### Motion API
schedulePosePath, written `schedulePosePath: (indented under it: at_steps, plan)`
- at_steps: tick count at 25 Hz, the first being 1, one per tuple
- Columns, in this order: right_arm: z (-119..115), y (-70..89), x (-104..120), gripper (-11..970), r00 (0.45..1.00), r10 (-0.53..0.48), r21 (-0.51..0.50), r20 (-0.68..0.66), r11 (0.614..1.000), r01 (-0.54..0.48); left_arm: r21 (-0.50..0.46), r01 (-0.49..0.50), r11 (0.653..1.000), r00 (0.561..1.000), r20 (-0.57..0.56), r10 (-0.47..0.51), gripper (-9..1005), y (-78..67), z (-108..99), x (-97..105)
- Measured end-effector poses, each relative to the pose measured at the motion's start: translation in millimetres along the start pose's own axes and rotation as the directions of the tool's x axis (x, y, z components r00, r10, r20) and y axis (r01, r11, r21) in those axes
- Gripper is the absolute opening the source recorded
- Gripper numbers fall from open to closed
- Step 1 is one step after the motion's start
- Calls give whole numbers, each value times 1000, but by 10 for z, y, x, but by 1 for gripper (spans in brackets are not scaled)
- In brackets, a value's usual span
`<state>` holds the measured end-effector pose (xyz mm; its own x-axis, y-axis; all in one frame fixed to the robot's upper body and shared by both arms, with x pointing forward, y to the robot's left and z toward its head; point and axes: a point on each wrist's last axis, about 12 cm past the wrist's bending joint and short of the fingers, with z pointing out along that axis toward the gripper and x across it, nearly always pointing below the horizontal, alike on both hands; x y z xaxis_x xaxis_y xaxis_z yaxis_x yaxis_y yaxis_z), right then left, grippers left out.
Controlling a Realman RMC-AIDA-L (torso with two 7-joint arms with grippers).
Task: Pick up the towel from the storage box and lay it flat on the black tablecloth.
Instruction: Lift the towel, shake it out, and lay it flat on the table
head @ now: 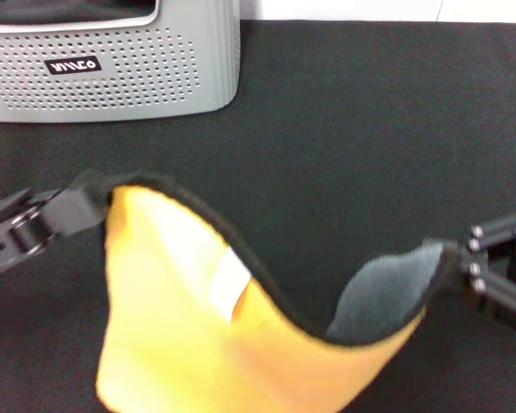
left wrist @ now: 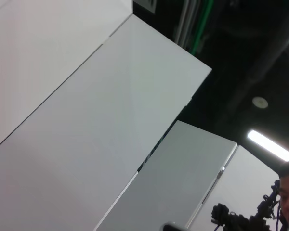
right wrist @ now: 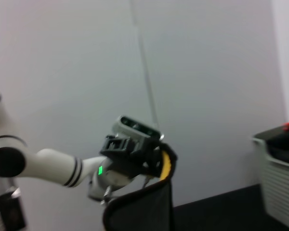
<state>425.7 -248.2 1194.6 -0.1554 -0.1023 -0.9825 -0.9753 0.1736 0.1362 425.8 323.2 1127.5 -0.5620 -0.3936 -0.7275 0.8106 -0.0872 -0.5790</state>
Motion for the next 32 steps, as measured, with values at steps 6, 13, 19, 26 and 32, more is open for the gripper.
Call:
schedulePosePath:
  at_steps: [6, 13, 19, 26, 32]
  plan:
    - [25, -392, 151, 53, 997, 62, 67, 37, 996, -64, -1, -5, 1000, 1000, 18, 5, 10, 314, 160, -73]
    - [103, -440, -25, 57, 1000, 0, -3, 30, 1000, 0, 10, -45, 999, 999, 7, 45, 11, 252, 136, -178]
    - [-27, -162, -219, 60, 995, -101, -16, -24, 995, 101, 32, -97, 995, 994, -40, 98, 11, -32, 49, -199]
    - [-139, 236, -296, 64, 986, -151, 8, -74, 988, 152, 29, -116, 993, 991, -69, 118, 12, -256, -22, -148]
    - [-122, 472, -251, 67, 988, -130, -18, -86, 992, 129, 29, -112, 993, 988, -104, 114, 13, -377, -65, -98]
